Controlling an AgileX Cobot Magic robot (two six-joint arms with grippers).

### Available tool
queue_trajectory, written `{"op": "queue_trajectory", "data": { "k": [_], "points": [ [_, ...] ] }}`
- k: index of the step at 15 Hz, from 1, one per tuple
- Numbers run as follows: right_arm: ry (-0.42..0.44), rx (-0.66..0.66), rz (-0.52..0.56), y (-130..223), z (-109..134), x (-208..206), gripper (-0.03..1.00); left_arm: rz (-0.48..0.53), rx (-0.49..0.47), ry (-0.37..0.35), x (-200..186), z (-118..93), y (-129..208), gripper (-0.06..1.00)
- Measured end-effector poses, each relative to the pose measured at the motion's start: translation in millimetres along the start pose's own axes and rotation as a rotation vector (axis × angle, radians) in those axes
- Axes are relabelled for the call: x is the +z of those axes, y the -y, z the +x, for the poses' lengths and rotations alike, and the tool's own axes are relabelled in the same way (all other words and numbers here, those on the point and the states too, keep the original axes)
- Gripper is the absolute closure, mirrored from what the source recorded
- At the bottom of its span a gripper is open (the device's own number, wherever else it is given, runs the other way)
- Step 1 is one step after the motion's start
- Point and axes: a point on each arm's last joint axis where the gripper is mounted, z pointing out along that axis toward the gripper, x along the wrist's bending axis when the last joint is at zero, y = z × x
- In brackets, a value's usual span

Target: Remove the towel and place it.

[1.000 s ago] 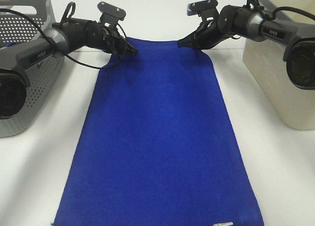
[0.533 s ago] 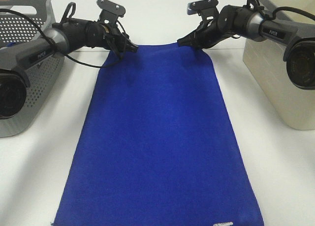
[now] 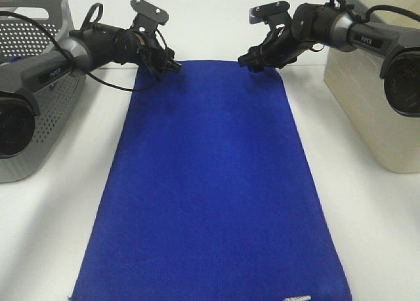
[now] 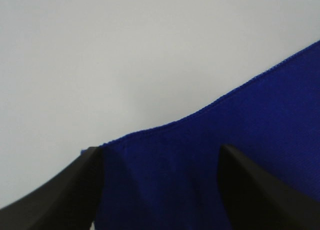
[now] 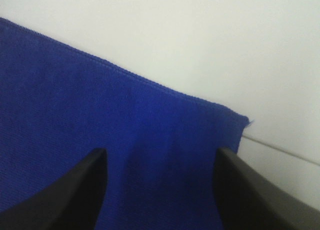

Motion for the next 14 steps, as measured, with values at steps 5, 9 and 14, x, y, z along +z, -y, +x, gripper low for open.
{"op": "queue_trajectory", "data": {
  "k": [5, 9, 14],
  "points": [
    [-0.012, -0.011, 0.027, -16.3, 1.3, -24.9, 0.35, -0.008, -0.120, -0.013, -3.2, 5.3, -5.2, 0.13],
    [-0.039, -0.012, 0.112, -15.9, 3.8, -36.2, 0.35, -0.013, -0.285, -0.026, -6.5, 20.3, -7.1, 0.09],
    [-0.071, -0.010, 0.179, -25.4, 7.2, -61.8, 0.35, -0.034, -0.464, 0.009, -7.1, 23.0, -8.6, 0.09]
  ]
}}
